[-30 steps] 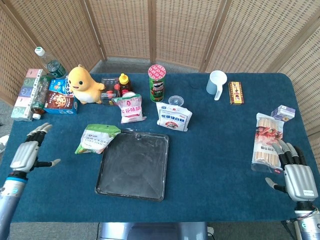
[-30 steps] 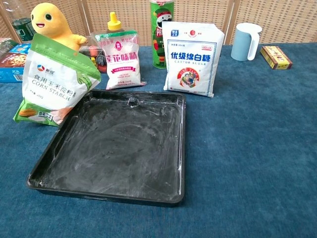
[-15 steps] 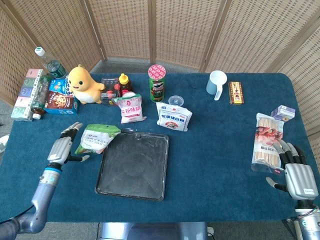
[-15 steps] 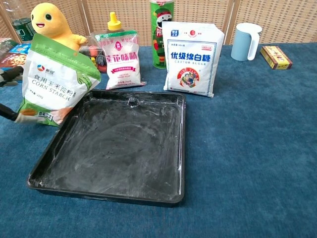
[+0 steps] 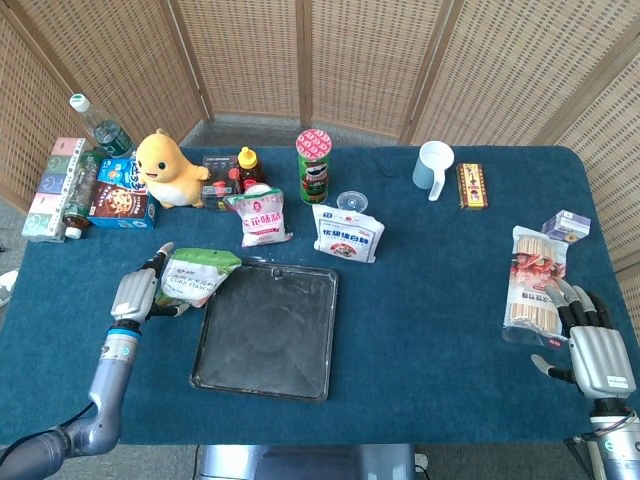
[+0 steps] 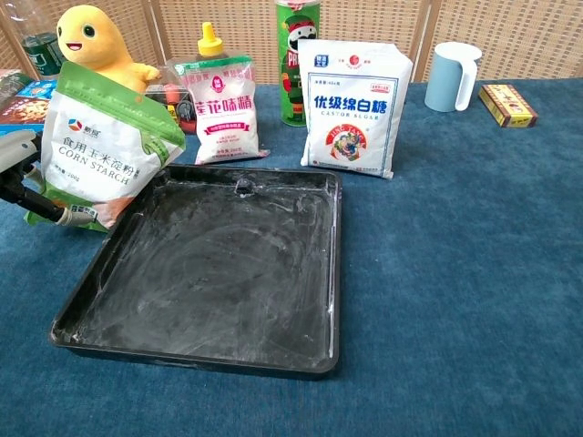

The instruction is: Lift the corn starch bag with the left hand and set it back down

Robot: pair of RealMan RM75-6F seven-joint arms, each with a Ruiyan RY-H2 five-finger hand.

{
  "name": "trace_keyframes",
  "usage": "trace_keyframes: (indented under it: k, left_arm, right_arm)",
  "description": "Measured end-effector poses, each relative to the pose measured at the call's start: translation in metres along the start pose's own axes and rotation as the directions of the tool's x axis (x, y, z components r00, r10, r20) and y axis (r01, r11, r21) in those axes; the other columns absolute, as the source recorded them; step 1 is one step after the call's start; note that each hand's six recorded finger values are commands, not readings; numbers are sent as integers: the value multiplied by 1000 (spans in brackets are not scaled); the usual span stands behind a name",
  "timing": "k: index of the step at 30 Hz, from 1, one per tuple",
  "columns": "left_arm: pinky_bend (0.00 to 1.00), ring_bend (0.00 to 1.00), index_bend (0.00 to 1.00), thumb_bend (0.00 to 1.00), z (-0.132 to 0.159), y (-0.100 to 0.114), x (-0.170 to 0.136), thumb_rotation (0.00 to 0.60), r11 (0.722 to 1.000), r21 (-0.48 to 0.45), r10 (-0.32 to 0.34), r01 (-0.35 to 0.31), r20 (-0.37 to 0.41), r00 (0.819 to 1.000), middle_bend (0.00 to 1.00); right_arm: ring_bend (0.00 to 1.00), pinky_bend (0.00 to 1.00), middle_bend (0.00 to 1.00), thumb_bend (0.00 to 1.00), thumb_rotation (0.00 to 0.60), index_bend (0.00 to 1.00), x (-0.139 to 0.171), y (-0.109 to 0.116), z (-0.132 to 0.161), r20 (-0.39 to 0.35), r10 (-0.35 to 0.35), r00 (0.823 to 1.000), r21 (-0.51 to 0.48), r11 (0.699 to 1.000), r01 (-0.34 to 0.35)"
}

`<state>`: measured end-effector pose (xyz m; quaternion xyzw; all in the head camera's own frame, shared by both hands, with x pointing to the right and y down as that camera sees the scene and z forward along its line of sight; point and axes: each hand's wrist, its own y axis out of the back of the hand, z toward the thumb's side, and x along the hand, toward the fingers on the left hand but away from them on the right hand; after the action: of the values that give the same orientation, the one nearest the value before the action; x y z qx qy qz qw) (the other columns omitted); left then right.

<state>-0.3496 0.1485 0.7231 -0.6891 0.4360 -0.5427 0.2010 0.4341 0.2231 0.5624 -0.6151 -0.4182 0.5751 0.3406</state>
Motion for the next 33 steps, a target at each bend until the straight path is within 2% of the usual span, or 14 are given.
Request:
trace_keyframes:
  k: [7, 12, 20, 25, 29, 32, 33]
  left_arm:
    - [551, 468, 512, 267, 7, -4, 4, 600, 997, 72, 28, -29, 10, 1000, 472]
    - [651, 587, 647, 335, 14, -5, 8, 600, 995, 86, 53, -54, 15, 998, 597]
    - [679, 630, 693, 361, 15, 1, 11, 600, 988, 123, 92, -96, 38, 995, 642]
    - [679, 632, 696, 362, 14, 11, 7, 600, 983, 138, 108, -121, 101, 989, 645]
    - [680, 633, 701, 362, 15, 25, 3, 600, 975, 172, 109, -142, 188, 976, 646]
    - [680, 635, 706, 362, 19, 40, -1, 600, 960, 217, 114, -176, 272, 956, 648]
    - [682, 637, 711, 362, 22, 49, -4, 600, 949, 242, 119, -202, 319, 940, 653]
  right_arm:
    - [0, 38, 0, 0, 600, 0, 1, -2, 2, -8, 14, 1000, -2, 1000, -14]
    - [0, 38, 0, 0, 600, 0, 1, -3, 1, -8, 23, 1000, -7, 1000, -23]
    - [0, 38, 0, 0, 600, 0, 1, -3, 2, -12, 25, 1000, -12, 1000, -25]
    - [0, 38, 0, 0, 600, 0, 1, -3, 2, -11, 27, 1000, -16, 1000, -27]
    - [0, 38, 0, 0, 600, 0, 1, -2, 2, -11, 26, 1000, -18, 999, -26]
    - [0, 38, 0, 0, 600, 0, 1, -3, 2, -13, 27, 1000, -19, 999, -27]
    - [0, 38, 0, 0, 600, 0, 1, -3, 3, -13, 27, 1000, -19, 999, -27]
